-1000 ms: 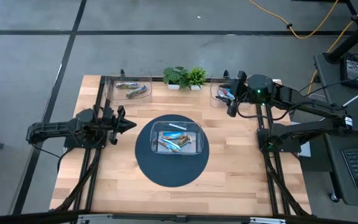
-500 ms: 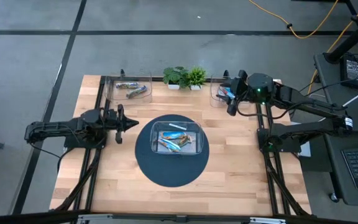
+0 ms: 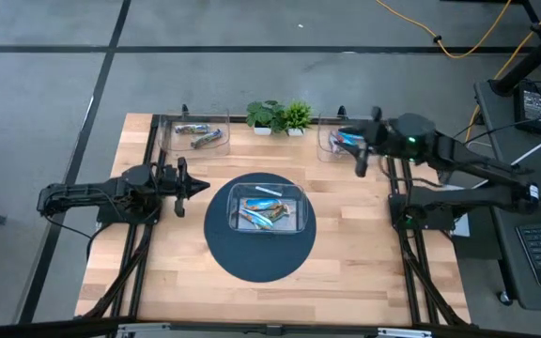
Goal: Pick and place Granola Bars by type
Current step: Return to Home Position
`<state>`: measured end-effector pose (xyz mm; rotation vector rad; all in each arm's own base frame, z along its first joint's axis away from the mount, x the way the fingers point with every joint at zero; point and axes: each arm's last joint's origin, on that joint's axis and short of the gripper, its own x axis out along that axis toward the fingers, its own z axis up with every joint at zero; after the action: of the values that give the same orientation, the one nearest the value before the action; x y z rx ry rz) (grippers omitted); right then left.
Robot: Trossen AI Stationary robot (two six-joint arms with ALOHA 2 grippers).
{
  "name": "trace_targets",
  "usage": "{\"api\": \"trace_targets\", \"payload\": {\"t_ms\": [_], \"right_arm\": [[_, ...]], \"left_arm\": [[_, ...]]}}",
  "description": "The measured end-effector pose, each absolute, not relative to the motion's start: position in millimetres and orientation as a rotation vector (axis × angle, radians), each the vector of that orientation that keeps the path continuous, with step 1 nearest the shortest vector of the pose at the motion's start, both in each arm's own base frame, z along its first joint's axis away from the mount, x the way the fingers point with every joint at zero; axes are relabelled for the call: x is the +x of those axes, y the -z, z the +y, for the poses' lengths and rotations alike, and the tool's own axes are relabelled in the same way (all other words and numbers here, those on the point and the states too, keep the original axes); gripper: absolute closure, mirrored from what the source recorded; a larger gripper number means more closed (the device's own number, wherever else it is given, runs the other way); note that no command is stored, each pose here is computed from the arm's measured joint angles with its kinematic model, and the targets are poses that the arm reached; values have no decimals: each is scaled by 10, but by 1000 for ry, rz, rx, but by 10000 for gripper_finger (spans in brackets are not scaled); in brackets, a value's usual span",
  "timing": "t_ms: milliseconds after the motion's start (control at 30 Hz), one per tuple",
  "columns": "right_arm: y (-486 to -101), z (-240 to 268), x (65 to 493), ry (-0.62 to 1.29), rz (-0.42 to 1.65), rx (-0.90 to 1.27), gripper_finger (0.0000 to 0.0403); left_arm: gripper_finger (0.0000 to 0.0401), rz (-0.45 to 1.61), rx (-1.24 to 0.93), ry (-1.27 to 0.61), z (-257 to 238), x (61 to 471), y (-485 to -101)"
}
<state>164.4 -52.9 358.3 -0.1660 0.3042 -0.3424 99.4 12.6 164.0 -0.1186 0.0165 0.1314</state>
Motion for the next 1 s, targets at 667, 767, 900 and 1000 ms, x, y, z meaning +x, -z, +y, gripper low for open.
{"api": "trace_targets", "payload": {"t_ms": [667,767,900,1000], "right_arm": [[-2659,-165,581,238,-213,25,397],[-2626,-175,683,172,-279,27,399],[-2423,-157,793,54,-467,75,400],[-2237,-121,838,-4,-534,136,400]], "left_arm": [[396,13,-118,-133,126,994,-1644],[397,13,-118,-133,126,994,-1643],[393,15,-118,-132,126,995,-1642],[394,15,-118,-127,125,995,-1642]]}}
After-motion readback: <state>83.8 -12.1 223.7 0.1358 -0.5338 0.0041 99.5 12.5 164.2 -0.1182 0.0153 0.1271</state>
